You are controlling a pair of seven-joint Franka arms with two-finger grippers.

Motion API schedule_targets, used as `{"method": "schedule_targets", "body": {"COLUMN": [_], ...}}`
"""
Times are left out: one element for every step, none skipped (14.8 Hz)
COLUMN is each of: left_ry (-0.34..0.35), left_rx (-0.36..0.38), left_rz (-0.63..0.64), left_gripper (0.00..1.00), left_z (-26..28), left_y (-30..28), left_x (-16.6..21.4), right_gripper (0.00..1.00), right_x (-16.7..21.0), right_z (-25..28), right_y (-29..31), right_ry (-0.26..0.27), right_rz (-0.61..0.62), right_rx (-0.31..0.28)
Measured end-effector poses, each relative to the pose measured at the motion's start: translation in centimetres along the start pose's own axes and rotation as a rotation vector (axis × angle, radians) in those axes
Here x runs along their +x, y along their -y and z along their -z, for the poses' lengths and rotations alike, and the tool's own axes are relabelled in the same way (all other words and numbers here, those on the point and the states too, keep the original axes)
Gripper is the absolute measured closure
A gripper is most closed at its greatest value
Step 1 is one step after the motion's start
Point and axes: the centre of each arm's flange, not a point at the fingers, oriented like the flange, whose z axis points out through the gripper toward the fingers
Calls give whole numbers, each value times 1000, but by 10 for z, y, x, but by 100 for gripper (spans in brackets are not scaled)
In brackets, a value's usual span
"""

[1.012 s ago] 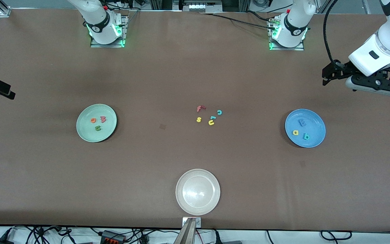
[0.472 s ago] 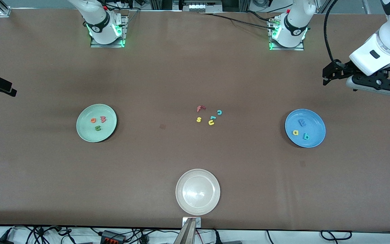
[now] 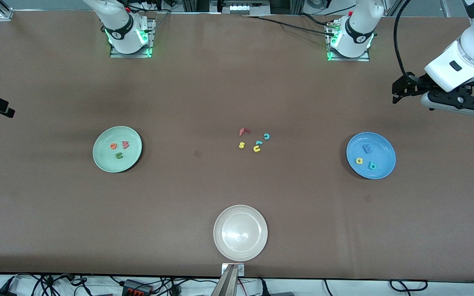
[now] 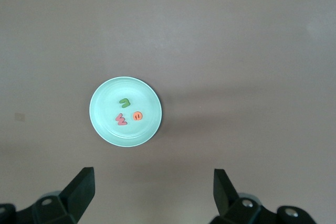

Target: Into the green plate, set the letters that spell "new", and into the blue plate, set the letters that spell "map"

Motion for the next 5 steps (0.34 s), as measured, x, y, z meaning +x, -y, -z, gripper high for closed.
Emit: {"method": "schedule_targets", "body": {"left_ry": [0,0,0,0,0], "left_rx": [0,0,0,0,0], "left_rz": [0,0,0,0,0], "left_gripper": [0,0,0,0,0], "left_z": [0,0,0,0,0], "left_y": [0,0,0,0,0], "left_x": [0,0,0,0,0], "right_gripper": [0,0,0,0,0], "right_x": [0,0,0,0,0], "right_z": [0,0,0,0,0], "right_y": [-1,-2,-2,-2,-1], "right_ry": [1,0,0,0,0], "right_rz": [-3,-4,-4,-4,-4], "right_rx": [0,0,0,0,0]}}
